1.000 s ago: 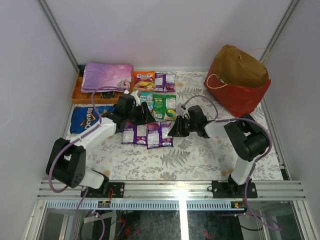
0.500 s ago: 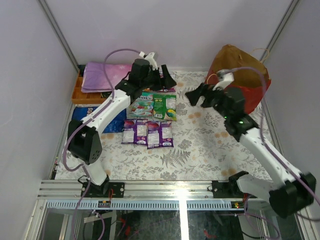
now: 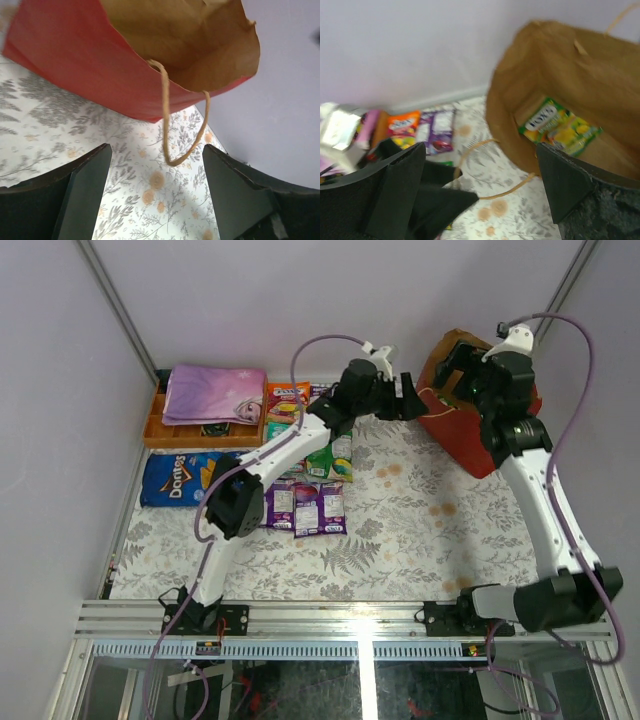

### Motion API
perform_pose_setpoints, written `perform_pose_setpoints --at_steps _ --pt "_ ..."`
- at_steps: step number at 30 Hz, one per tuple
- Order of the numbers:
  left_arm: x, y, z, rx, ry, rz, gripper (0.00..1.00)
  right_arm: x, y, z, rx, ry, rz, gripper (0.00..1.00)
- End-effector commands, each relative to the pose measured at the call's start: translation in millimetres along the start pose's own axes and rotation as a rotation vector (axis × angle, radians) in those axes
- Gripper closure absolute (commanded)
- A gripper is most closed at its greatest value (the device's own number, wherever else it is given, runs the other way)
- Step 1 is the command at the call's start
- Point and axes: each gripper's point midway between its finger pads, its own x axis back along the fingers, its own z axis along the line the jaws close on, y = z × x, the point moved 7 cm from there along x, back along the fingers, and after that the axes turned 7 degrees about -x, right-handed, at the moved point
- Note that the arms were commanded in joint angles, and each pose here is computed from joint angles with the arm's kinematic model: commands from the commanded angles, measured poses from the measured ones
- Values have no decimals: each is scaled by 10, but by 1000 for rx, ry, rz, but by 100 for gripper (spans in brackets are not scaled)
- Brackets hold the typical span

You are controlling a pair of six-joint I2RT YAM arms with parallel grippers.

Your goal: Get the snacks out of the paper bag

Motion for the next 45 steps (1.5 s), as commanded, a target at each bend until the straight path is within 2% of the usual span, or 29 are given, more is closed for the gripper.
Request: perform_pose_setpoints --at_steps 1,3,5,9,10,14,17,21,22,24,25,26,27,30,34,37,40,43,45 --pt "-192 18 -327 -38 -129 -77 26 -353 -152 -287 -6 -103 93 1" --pt "-266 -50 -355 -40 -134 -72 28 -524 -199 -331 -7 -104 119 1" --pt "-312 -110 -348 -51 -119 -55 37 -647 -225 -343 7 -100 144 1" --pt "-282 -234 -244 -59 -74 -54 83 -760 -164 -337 63 -103 158 0" --pt "-258 -268 -209 -57 -57 -62 90 -766 -133 -333 76 -102 156 0" --pt "-200 -450 -96 -46 -26 -56 100 -723 -27 -299 99 -92 138 2" --pt "-150 -575 -62 -34 -33 -33 100 -732 -34 -308 116 -97 160 3" --pt "2 -555 -152 -46 -70 -63 99 -750 -126 -342 119 -99 188 3" --pt "51 -527 -190 -53 -86 -79 87 -752 -143 -341 117 -93 192 2" --pt "176 -430 -272 -70 -107 -127 41 -752 -162 -337 113 -84 200 2" --pt "232 -373 -310 -78 -111 -156 15 -749 -160 -335 114 -81 200 2" --pt "285 -293 -341 -91 -108 -186 2 -743 -157 -326 112 -77 200 2" --pt "325 -216 -378 -102 -105 -212 0 -735 -147 -318 113 -72 198 2" --pt "336 7 -430 -122 -88 -266 0 -711 -119 -294 112 -59 191 2" --pt "103 144 -338 -98 -81 -247 1 -677 -92 -274 111 -48 188 2" --pt "-94 192 -271 -94 -69 -224 13 -642 -67 -264 114 -46 183 2" --pt "-263 165 -200 -88 -49 -199 34 -605 -29 -251 121 -43 173 2" --pt "-371 126 -109 -85 -16 -179 40 -580 5 -242 125 -43 166 2" --pt "-401 74 -51 -89 2 -170 51 -571 20 -235 128 -42 161 2"
